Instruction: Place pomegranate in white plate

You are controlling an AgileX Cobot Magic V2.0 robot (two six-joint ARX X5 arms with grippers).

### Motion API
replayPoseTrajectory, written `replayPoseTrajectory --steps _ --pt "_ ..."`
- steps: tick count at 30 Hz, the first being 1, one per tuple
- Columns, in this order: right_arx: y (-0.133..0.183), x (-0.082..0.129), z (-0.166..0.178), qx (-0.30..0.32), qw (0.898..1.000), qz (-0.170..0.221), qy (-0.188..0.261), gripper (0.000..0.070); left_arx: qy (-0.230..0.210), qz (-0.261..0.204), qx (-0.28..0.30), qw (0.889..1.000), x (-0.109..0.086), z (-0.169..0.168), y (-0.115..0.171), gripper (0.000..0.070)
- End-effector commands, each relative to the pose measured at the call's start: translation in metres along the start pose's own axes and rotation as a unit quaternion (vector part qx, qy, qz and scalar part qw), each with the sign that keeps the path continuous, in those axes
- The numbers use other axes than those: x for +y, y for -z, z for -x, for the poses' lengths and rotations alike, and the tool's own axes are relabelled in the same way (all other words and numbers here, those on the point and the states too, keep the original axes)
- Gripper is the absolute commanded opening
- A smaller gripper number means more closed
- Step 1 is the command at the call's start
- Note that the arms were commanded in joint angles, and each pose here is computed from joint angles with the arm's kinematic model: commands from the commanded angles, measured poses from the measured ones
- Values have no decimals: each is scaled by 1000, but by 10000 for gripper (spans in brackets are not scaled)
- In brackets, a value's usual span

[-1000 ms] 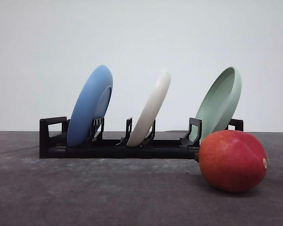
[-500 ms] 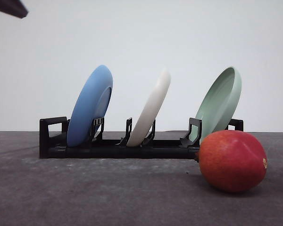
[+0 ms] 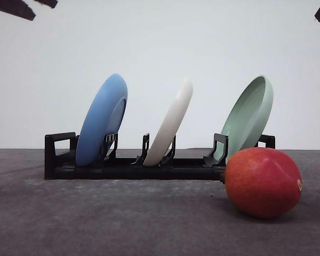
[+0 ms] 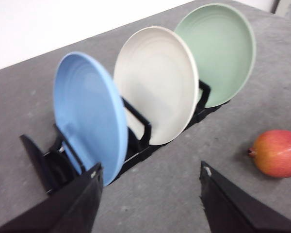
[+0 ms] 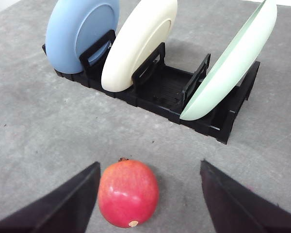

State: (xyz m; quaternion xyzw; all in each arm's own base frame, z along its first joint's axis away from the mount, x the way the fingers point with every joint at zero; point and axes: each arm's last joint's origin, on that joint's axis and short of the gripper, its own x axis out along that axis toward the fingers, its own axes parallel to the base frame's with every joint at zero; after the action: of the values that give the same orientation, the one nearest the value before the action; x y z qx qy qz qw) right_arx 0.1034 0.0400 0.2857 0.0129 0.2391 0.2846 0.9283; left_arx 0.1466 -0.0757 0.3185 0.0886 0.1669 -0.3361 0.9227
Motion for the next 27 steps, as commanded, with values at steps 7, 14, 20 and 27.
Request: replayPoseTrajectory --steps 7,14,20,27 --pt "-5 3 3 -12 1000 7 -19 422 44 -43 -67 996 -15 -25 -22 389" --pt "-5 3 3 -12 1000 7 -19 422 54 -57 -90 993 -29 -74 -27 389" --pt "-6 2 3 -12 1000 7 -18 422 53 -64 -79 993 -49 -123 -22 389" --pt "-6 2 3 -14 1000 8 -17 422 21 -54 -29 998 -70 -181 -19 382"
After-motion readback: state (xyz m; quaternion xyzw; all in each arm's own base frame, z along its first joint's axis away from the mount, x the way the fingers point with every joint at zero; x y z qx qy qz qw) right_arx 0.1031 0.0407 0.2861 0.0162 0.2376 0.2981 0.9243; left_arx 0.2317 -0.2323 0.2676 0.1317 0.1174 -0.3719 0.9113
